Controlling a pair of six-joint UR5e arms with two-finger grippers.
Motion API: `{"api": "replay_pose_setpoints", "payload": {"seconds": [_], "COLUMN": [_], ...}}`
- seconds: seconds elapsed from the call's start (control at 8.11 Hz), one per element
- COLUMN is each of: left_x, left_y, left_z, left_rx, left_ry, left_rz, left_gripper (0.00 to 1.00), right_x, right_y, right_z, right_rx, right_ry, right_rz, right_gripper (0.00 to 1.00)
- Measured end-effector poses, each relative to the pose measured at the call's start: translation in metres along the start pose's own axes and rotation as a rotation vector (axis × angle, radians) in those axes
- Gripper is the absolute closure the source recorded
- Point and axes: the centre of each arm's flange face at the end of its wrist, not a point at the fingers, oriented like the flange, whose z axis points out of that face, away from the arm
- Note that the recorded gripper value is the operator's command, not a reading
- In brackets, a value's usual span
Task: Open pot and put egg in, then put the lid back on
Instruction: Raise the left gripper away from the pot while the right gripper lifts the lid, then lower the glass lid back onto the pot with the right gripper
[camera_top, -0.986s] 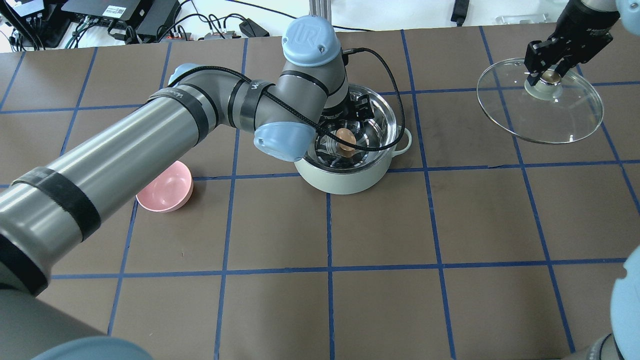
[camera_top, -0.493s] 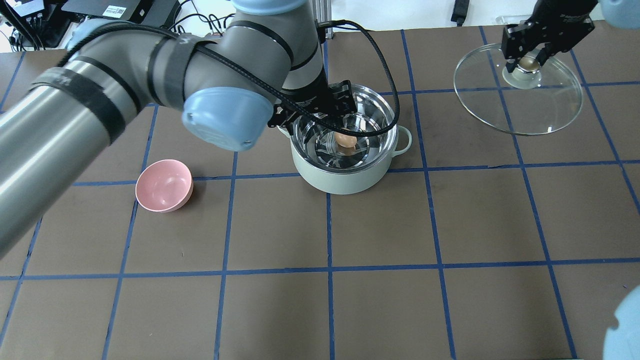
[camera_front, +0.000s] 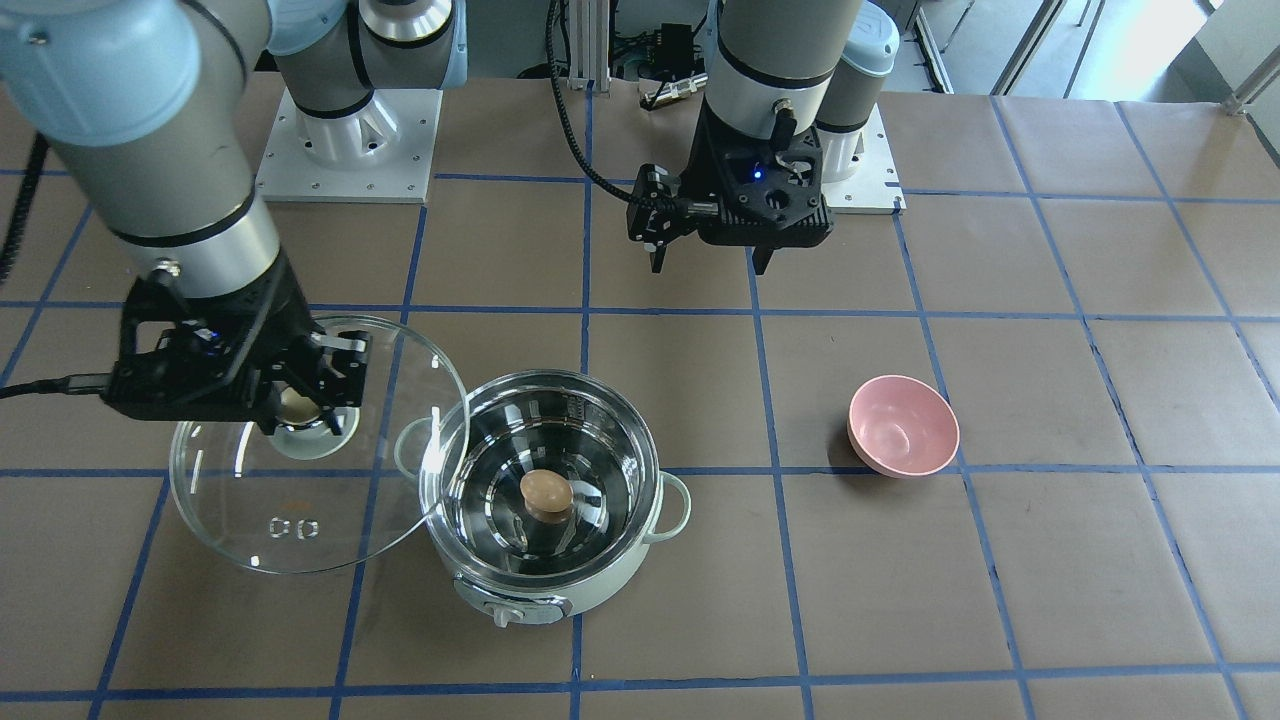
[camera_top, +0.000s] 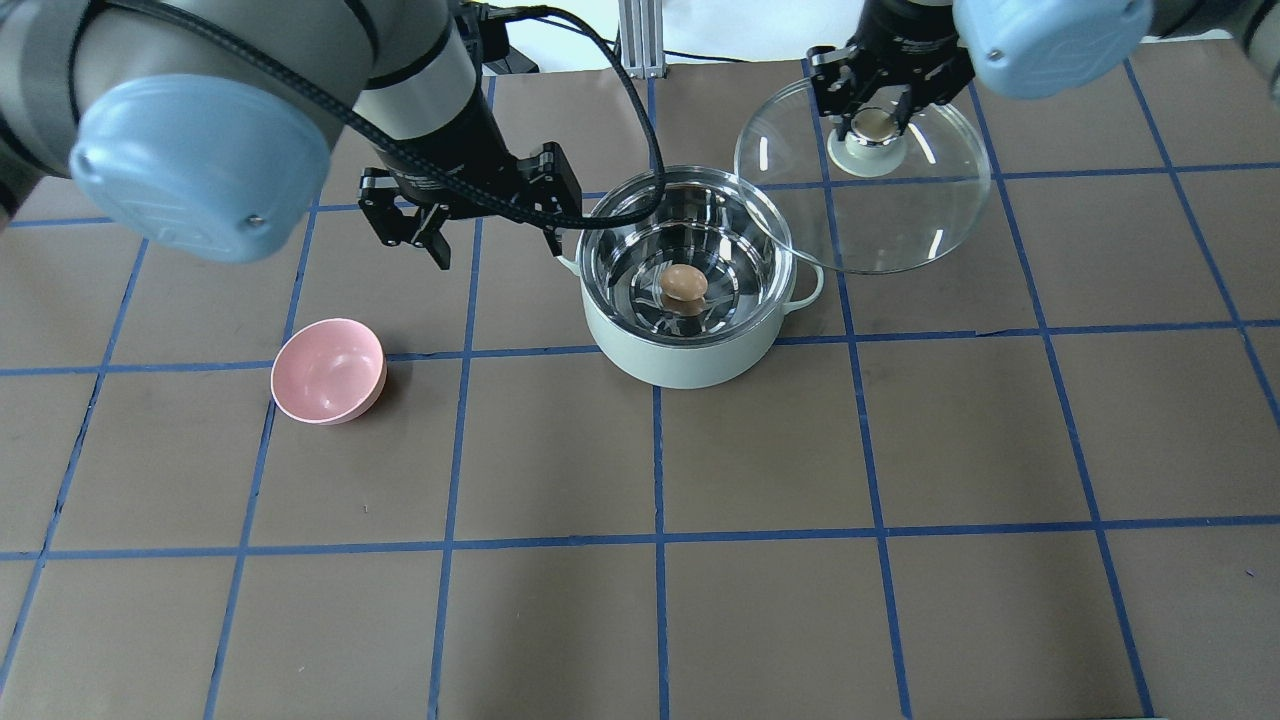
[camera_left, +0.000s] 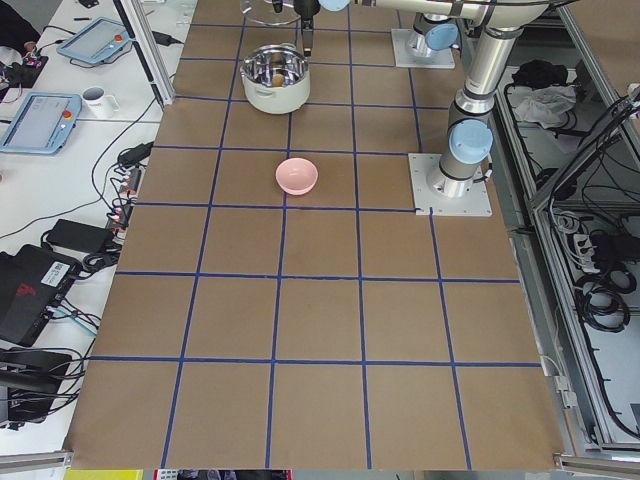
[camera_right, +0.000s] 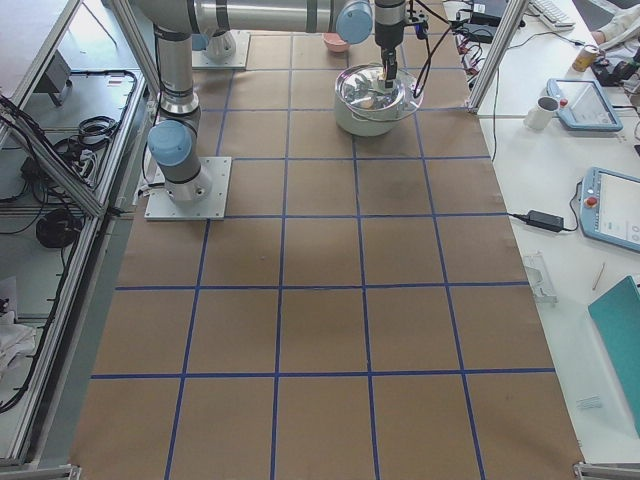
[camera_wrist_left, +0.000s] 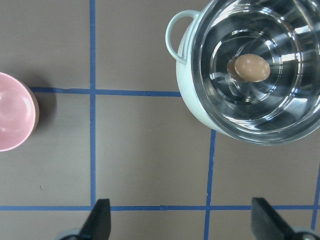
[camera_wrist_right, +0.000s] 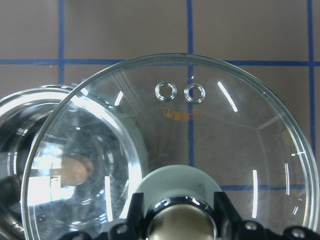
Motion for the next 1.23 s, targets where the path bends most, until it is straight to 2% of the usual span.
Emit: {"api": "replay_pose_setpoints", "payload": {"seconds": [0.25,0.62,0.86,1.23], "left_x": [-0.033,-0.067,-0.071,-0.072], "left_y": [0.010,0.010,0.009,0.009], "left_z": [-0.028,-0.042,-0.042,-0.042], "left_rx": [0.014,0.005,0.003,0.002], "left_ry": [-0.022,-0.040,-0.039,-0.039], "left_rz": [0.063,0.070,0.065,0.063], "left_gripper": [0.00,0.00,0.00,0.00], "right_x": [-0.076,-0.149,-0.159,-0.159], "right_y": [0.013,0.025,0.024,0.025], "right_z": [0.007,0.045,0.076,0.091], "right_rx": [0.031,0.030,0.005,-0.010], "right_ry": [-0.025,-0.044,-0.014,0.012], "right_rz": [0.029,0.077,0.084,0.101], "right_gripper": [1.00,1.00,1.00,1.00]}}
